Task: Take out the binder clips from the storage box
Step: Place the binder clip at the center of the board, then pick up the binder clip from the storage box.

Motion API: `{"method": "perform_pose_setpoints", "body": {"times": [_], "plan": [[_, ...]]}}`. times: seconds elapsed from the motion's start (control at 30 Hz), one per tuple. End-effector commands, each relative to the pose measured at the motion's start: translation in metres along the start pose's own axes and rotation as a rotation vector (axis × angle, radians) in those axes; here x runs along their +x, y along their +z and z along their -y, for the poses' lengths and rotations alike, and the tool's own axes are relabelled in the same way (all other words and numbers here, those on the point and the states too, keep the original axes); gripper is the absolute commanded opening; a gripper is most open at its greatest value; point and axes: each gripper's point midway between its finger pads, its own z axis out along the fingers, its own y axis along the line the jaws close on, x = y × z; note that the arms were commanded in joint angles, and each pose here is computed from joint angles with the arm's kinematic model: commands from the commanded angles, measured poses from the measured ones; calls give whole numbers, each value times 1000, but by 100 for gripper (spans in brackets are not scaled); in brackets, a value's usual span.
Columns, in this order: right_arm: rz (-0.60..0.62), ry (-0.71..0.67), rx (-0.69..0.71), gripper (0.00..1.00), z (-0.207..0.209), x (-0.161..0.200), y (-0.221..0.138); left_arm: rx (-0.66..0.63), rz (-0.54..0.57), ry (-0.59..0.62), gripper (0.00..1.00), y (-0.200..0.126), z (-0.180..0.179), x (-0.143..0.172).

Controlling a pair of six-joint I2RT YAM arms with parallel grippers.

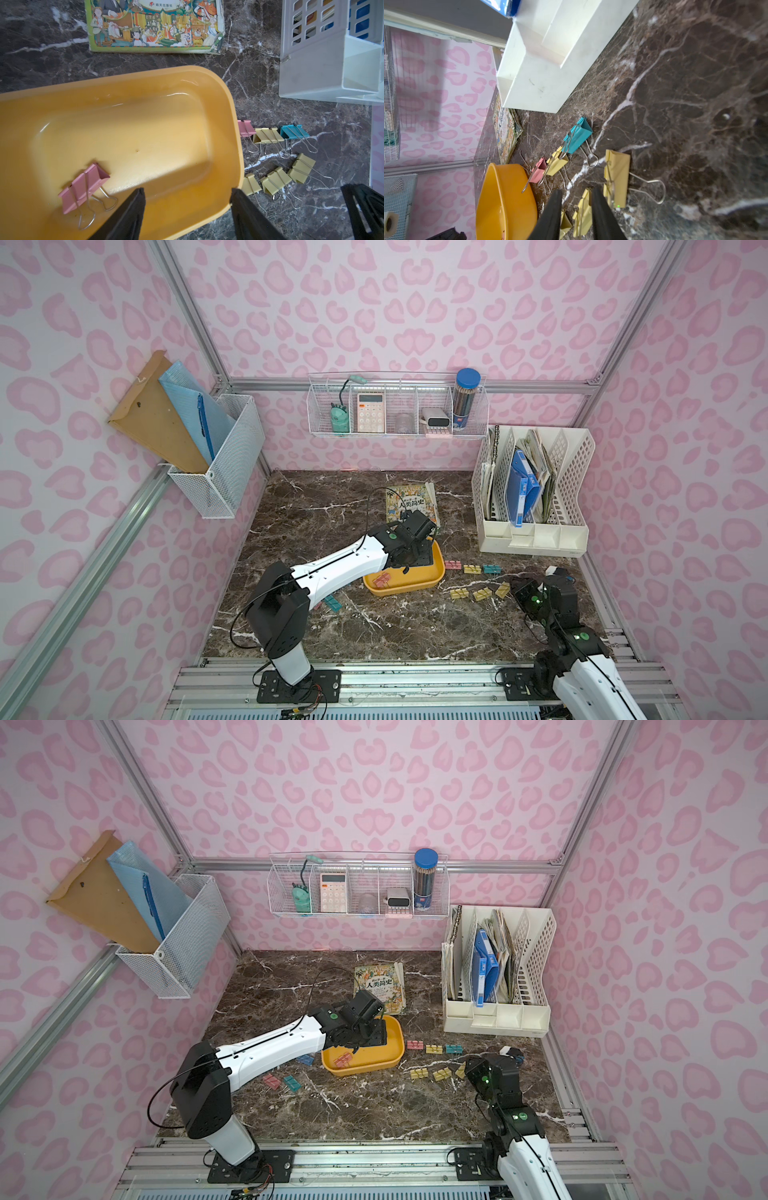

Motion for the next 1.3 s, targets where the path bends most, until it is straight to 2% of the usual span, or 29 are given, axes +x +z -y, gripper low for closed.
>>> {"method": "perform_pose_setpoints", "body": {"times": [0.0,0.1,0.23,0.3,0.43,0.5,0.63,0.77,0.93,1.17,1.27], "plan": [[7,-9,24,29,4,0,-7,-69,-8,-21,66,-1,-19,3],[24,-13,7,30,-1,-5,-12,-117,-26,-47,63,-2,-35,7],[29,-99,-95,31,-33,-12,-19,-187,-72,-137,58,-3,-64,18],[-14,-175,-153,32,-53,-10,-18,-196,-105,-172,56,-2,-75,26],[-152,-305,-206,35,-83,6,-7,-254,-153,-154,48,-3,-91,36],[-186,-373,-200,36,-95,16,-2,-287,-178,-159,48,-4,-97,41],[-217,-472,-213,38,-119,37,6,-293,-232,-179,55,1,-98,52],[-278,-480,-237,38,-129,60,16,-363,-262,-183,54,9,-108,59],[-319,-486,-233,39,-130,73,23,-356,-306,-182,51,20,-106,67],[-316,-488,-220,39,-126,74,26,-343,-286,-172,32,21,-104,63],[-318,-481,-221,39,-124,75,27,-332,-260,-169,21,18,-101,56]]}}
